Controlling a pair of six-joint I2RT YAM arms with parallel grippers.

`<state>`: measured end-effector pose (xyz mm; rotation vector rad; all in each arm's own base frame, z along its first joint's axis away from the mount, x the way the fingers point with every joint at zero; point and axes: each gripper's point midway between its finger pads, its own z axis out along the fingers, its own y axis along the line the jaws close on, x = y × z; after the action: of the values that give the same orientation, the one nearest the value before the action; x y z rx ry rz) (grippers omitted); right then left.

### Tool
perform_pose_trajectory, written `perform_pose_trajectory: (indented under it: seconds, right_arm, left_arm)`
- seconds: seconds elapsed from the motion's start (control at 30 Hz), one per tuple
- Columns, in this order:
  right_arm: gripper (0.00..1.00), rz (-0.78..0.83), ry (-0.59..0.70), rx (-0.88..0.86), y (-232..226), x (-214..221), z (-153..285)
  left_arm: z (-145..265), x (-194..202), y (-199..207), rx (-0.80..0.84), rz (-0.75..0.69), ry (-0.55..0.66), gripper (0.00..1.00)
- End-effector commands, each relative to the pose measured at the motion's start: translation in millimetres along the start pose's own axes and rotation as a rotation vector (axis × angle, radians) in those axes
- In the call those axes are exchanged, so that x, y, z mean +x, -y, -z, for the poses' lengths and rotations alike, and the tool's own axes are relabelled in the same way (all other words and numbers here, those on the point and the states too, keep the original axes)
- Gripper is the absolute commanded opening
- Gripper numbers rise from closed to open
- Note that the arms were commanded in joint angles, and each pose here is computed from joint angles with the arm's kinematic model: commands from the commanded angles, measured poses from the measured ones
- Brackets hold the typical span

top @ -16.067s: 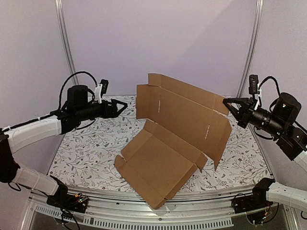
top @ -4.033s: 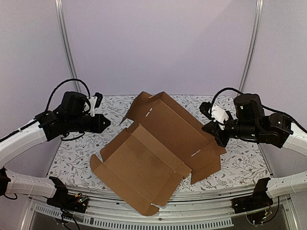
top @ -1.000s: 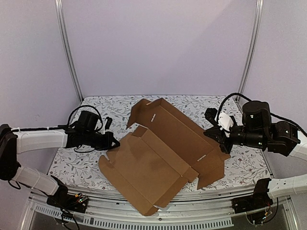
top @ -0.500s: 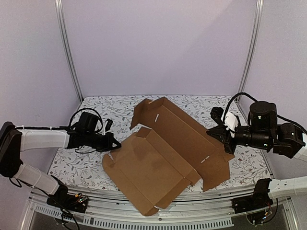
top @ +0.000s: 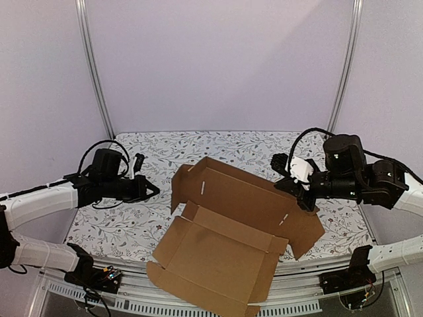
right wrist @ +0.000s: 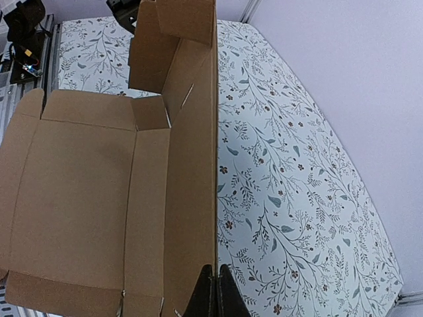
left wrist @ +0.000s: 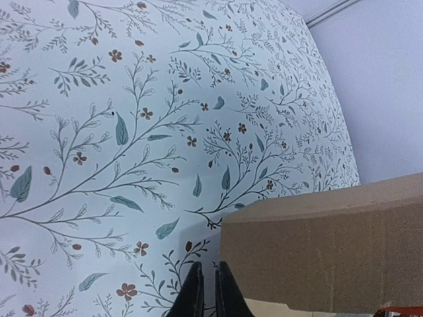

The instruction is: Fold the paper box

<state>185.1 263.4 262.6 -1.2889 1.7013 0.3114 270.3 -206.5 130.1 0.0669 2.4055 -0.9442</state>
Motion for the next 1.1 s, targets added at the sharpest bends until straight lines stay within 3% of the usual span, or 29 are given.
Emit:
perform_pose_trajectory:
  seconds: [0.0,0.17,0.4,0.6,1.07]
  right_arm:
    - [0.00,0.040,-0.012,0.000,2,-7,0]
    - [0.00,0.065,-0.020,-0.022,-1,-12,-5]
    - [0.00,0.132,0.015,-0.116,-14,-22,2]
    - [0.00,0.149,0.002,-0.124,-14,-24,2]
    - [0.00,0.123,-0.050,-0.055,-2,-17,-6]
  left_arm:
    - [21,-14,-2,-0.056,-0.026,0.059,0.08]
    - [23,-19,6,-0.023,-0.048,0.074,0.11]
    - [-3,-30,11,0.043,-0.065,0.079,0.11]
    - [-16,-45,43,0.204,-0.078,0.070,0.10]
    - [-19,-13,78,0.301,-0.141,-0.041,0.09]
